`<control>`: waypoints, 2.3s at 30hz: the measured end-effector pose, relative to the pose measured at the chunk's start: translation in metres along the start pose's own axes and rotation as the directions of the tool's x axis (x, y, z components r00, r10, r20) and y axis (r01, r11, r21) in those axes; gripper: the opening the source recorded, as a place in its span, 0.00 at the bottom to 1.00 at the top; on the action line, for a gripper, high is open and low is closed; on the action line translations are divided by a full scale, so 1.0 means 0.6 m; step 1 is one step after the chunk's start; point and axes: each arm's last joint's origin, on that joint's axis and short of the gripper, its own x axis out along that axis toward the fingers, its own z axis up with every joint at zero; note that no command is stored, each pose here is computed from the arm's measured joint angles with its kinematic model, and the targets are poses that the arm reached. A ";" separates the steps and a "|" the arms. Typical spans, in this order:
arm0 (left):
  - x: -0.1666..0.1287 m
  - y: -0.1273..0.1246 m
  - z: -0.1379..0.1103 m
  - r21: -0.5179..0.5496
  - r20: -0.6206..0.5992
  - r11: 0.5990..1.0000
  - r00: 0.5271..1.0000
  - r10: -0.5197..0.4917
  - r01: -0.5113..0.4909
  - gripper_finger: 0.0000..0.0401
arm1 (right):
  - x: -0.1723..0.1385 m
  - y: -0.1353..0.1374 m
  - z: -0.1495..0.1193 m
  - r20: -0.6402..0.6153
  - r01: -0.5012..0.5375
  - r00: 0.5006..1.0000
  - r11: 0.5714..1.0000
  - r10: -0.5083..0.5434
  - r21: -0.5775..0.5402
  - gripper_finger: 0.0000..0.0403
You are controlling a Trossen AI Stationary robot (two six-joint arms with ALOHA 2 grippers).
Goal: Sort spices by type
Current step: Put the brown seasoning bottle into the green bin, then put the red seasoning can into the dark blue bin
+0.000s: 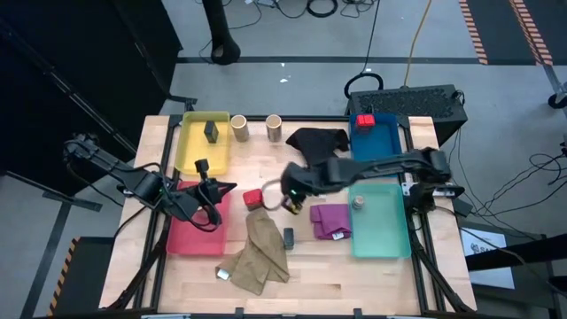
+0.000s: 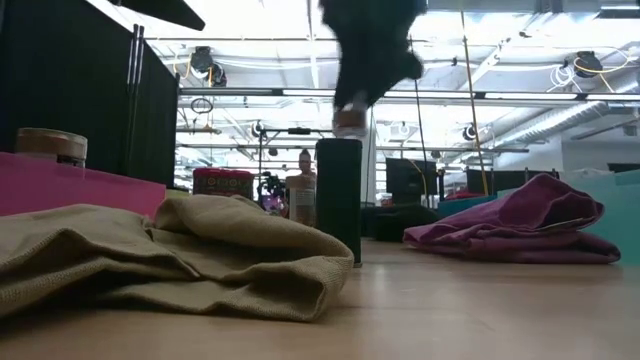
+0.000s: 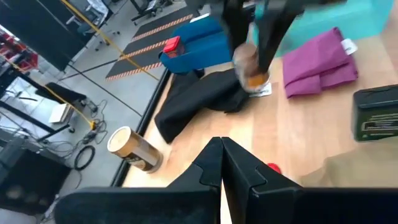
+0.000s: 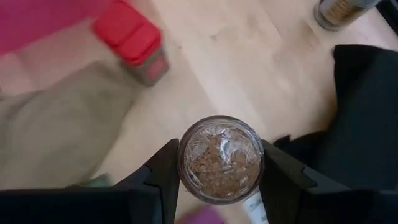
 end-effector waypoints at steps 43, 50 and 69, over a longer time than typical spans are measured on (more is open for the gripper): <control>-0.004 -0.007 0.001 -0.065 0.010 0.997 0.999 -0.052 0.052 0.02 | -0.080 -0.070 -0.429 -0.144 0.112 0.989 0.747 -0.023 0.655 0.37; -0.004 -0.006 0.001 -0.065 0.010 0.997 0.999 -0.051 0.052 0.02 | -0.050 -0.051 -0.440 -0.150 0.165 0.985 0.709 -0.084 0.685 0.37; -0.004 -0.006 0.000 -0.065 0.009 0.997 0.999 -0.051 0.051 0.02 | -0.031 -0.038 -0.444 -0.111 0.154 0.988 0.706 -0.107 0.691 0.58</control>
